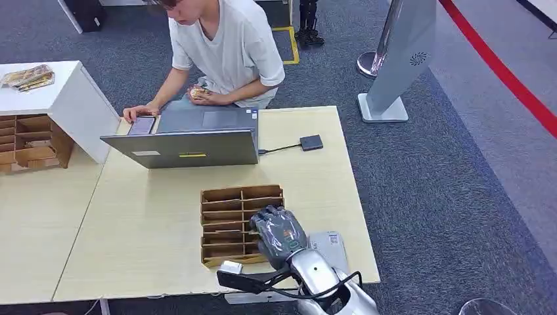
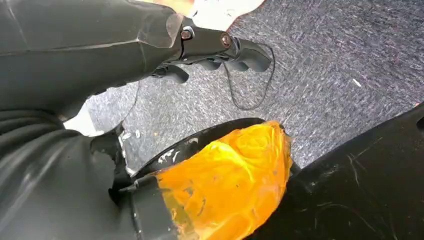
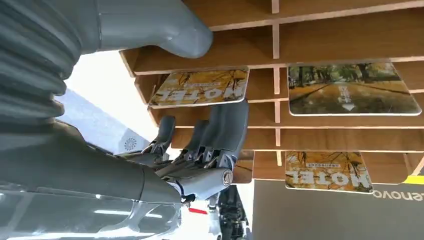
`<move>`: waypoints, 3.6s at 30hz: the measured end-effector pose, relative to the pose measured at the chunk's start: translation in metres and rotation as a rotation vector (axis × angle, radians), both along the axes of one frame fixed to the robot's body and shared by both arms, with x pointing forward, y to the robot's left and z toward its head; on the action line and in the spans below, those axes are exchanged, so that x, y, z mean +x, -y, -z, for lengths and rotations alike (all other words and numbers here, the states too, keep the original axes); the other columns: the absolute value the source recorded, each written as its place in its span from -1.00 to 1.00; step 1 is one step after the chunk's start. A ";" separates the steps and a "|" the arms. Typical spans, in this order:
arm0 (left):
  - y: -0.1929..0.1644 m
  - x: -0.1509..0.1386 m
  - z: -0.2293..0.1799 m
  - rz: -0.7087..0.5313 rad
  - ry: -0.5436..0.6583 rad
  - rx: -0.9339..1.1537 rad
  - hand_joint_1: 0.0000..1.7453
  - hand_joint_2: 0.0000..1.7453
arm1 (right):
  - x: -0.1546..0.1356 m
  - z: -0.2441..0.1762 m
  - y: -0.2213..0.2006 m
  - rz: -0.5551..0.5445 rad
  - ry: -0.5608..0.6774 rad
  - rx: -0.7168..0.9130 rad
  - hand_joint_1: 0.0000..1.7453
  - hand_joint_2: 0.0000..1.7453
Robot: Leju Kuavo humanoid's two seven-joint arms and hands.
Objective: Pass the card to the sensor for recognition and then transmit it.
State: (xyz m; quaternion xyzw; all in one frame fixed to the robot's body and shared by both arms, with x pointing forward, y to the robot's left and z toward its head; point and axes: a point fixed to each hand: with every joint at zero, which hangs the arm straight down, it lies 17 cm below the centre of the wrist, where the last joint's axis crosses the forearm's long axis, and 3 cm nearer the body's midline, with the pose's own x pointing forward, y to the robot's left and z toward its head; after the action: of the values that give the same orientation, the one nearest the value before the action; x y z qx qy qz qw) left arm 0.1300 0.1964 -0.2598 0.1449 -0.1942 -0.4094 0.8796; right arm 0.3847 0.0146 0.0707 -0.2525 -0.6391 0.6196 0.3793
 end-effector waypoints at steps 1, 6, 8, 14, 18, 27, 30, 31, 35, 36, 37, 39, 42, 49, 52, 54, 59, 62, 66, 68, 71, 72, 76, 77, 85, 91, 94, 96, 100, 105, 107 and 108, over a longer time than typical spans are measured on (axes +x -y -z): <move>0.000 0.000 0.000 0.001 0.000 0.000 -1.00 -1.00 | 0.000 0.000 0.000 0.001 0.000 0.001 0.00 1.00; 0.000 0.000 0.000 0.003 0.000 0.000 -1.00 -1.00 | 0.004 -0.004 0.001 0.009 0.003 0.006 0.22 1.00; 0.000 0.000 0.000 0.003 0.000 0.000 -1.00 -1.00 | 0.005 -0.004 0.002 0.010 0.002 0.006 0.28 1.00; 0.000 0.000 0.000 0.004 0.000 0.001 -1.00 -1.00 | 0.006 -0.005 0.002 0.012 0.005 0.006 0.52 1.00; 0.000 0.000 0.000 0.005 0.001 0.001 -1.00 -1.00 | 0.007 -0.006 0.002 0.012 0.007 0.006 0.48 1.00; 0.000 0.000 0.000 0.011 0.002 0.002 -1.00 -1.00 | 0.008 -0.007 0.002 0.012 0.011 0.004 0.56 1.00; 0.001 0.000 0.000 0.011 0.002 0.002 -1.00 -1.00 | 0.008 -0.007 0.002 0.014 0.015 0.003 0.54 1.00; 0.001 0.000 0.000 0.012 0.002 0.002 -1.00 -1.00 | 0.008 -0.007 0.003 0.016 0.016 0.003 0.56 1.00; 0.000 0.000 0.000 0.014 0.003 0.003 -1.00 -1.00 | 0.009 -0.009 0.003 0.017 0.022 0.005 0.58 1.00; 0.000 0.000 0.000 0.013 0.003 0.003 -1.00 -1.00 | 0.009 -0.010 0.002 0.016 0.025 0.007 0.58 1.00; 0.000 0.000 0.000 0.013 0.003 0.003 -1.00 -1.00 | 0.009 -0.013 0.002 0.016 0.030 0.009 0.58 1.00; 0.000 0.000 0.000 0.014 0.004 0.002 -1.00 -1.00 | 0.009 -0.018 0.001 0.014 0.042 0.016 0.58 1.00; 0.001 0.000 0.000 0.013 0.004 0.001 -1.00 -1.00 | 0.010 -0.031 -0.002 0.010 0.072 0.036 0.58 1.00; 0.000 0.000 0.000 0.006 0.005 0.002 -1.00 -1.00 | 0.009 -0.056 -0.005 0.002 0.121 0.070 0.58 1.00; 0.000 0.000 0.000 0.006 0.005 0.001 -1.00 -1.00 | 0.009 -0.059 -0.005 0.001 0.128 0.076 0.64 1.00; 0.000 0.000 0.000 0.005 0.005 0.001 -1.00 -1.00 | 0.009 -0.061 -0.005 0.000 0.131 0.078 0.66 1.00; -0.001 0.000 0.000 -0.010 0.010 -0.004 -1.00 -1.00 | 0.008 -0.079 -0.005 -0.005 0.176 0.095 0.68 1.00; -0.002 -0.001 0.000 -0.022 0.014 -0.004 -1.00 -1.00 | 0.006 -0.096 -0.004 -0.010 0.214 0.118 0.68 1.00; -0.003 -0.002 0.000 -0.033 0.015 -0.008 -1.00 -1.00 | 0.002 -0.119 -0.001 -0.015 0.267 0.148 0.70 1.00; -0.003 -0.003 0.000 -0.042 0.014 -0.010 -1.00 -1.00 | 0.001 -0.129 0.002 -0.016 0.289 0.162 0.88 1.00; -0.004 -0.004 0.000 -0.047 0.015 -0.011 -1.00 -1.00 | -0.001 -0.140 0.005 -0.019 0.316 0.174 0.90 1.00; -0.004 -0.004 0.000 -0.049 0.016 -0.012 -1.00 -1.00 | -0.002 -0.145 0.006 -0.021 0.330 0.178 0.88 1.00; -0.005 -0.005 0.001 -0.060 0.015 -0.013 -1.00 -1.00 | -0.008 -0.169 0.011 -0.030 0.392 0.210 0.88 1.00; -0.005 -0.006 0.001 -0.062 0.015 -0.014 -1.00 -1.00 | -0.009 -0.174 0.012 -0.033 0.404 0.215 0.94 1.00; -0.005 -0.006 0.001 -0.071 0.015 -0.016 -1.00 -1.00 | -0.018 -0.200 0.015 -0.053 0.456 0.266 1.00 1.00; -0.003 -0.005 0.001 -0.034 0.014 -0.012 -1.00 -1.00 | -0.012 -0.228 0.023 -0.055 0.518 0.318 1.00 1.00; -0.002 -0.004 0.001 -0.017 0.010 -0.011 -1.00 -1.00 | -0.002 -0.234 0.026 -0.044 0.535 0.302 1.00 1.00; -0.001 -0.004 0.001 -0.007 0.008 -0.007 -1.00 -1.00 | 0.007 -0.236 0.027 -0.028 0.546 0.277 1.00 1.00; 0.000 -0.001 0.000 0.010 0.009 -0.006 -1.00 -1.00 | 0.029 -0.239 0.033 0.030 0.565 0.229 1.00 1.00; 0.000 0.000 0.000 0.015 0.009 0.000 -1.00 -1.00 | 0.054 -0.232 0.043 0.109 0.561 0.158 0.50 1.00; 0.000 0.000 0.000 0.015 0.009 0.000 -1.00 -1.00 | 0.061 -0.227 0.045 0.128 0.549 0.142 -0.78 1.00; 0.000 0.000 0.000 0.015 0.009 0.000 -1.00 -1.00 | 0.063 -0.225 0.046 0.133 0.544 0.138 -1.00 1.00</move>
State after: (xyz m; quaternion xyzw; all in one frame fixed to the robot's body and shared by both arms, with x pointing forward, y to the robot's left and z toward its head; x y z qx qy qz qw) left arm 0.1303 0.1969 -0.2597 0.1453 -0.1991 -0.4156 0.8755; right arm 0.4475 -0.0310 0.2961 -0.4244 -0.7401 0.4579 0.2499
